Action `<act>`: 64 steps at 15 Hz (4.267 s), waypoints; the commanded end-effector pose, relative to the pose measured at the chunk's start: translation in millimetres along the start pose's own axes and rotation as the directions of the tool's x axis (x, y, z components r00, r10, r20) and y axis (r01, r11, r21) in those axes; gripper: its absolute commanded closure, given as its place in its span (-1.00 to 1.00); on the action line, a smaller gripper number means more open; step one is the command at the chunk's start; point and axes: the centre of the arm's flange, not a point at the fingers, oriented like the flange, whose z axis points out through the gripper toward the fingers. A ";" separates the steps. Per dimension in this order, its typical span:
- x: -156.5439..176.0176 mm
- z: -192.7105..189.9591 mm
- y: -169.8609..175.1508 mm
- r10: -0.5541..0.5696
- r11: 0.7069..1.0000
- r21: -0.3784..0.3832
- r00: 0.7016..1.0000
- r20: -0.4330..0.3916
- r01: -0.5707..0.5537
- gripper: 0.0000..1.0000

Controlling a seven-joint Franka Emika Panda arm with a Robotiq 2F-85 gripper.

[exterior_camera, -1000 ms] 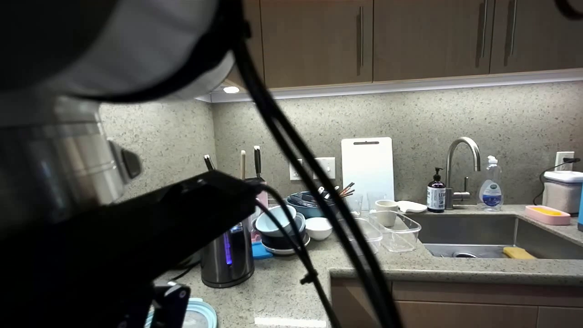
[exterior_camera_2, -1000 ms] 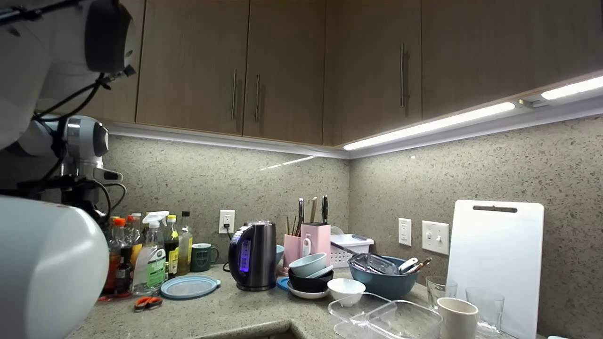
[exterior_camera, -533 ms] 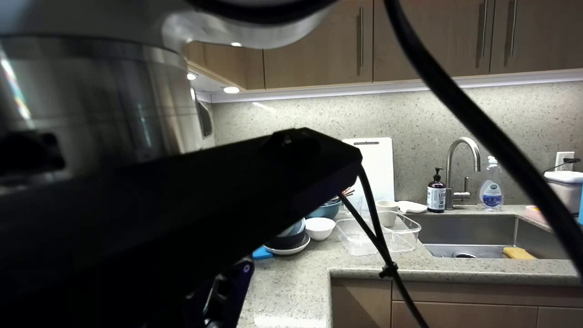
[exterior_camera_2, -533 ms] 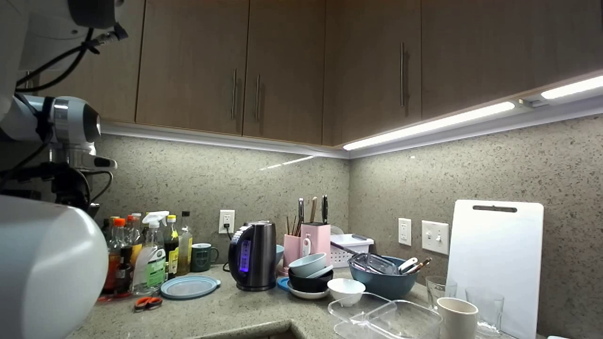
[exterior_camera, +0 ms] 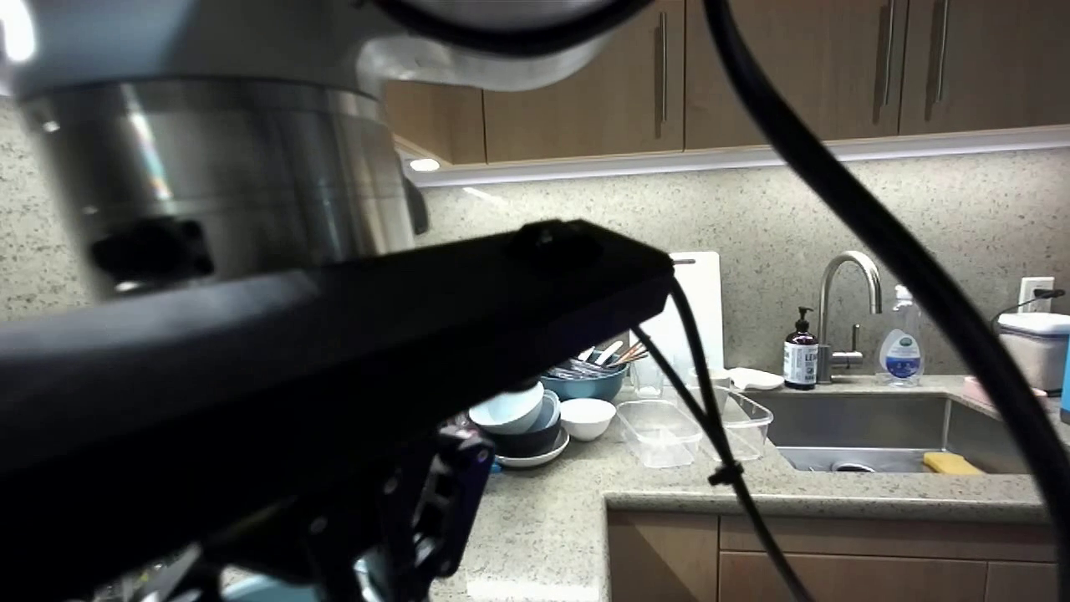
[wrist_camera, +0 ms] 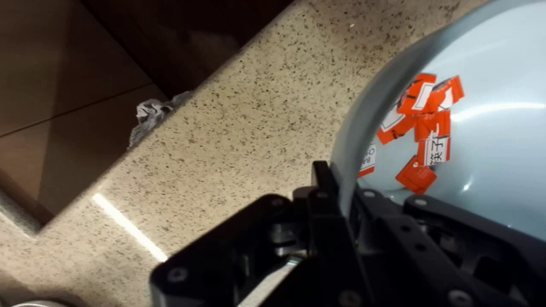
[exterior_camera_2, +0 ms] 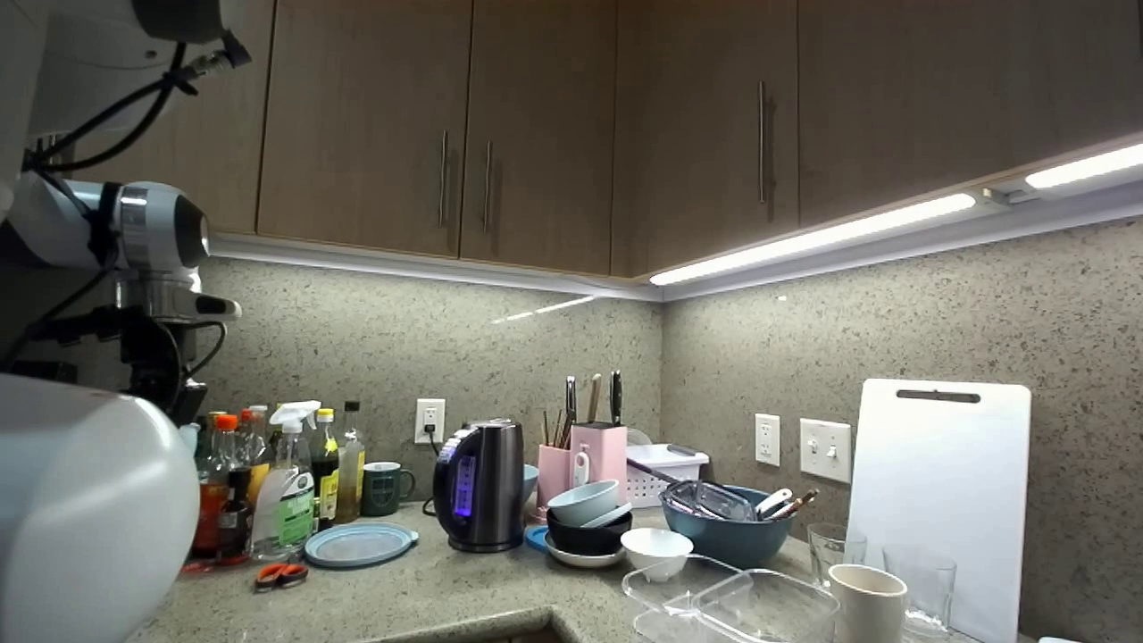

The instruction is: Move the bowl into the sink

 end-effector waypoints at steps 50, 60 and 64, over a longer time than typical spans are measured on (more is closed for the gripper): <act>-69.2 24.4 308.2 0.967 -0.255 0.280 -0.241 0.083 -0.925 0.89; -100.6 -10.9 427.6 0.838 -0.545 0.260 -0.502 0.215 -0.797 0.93; -145.0 -25.5 518.1 0.710 -0.704 0.247 -0.651 0.267 -0.666 0.93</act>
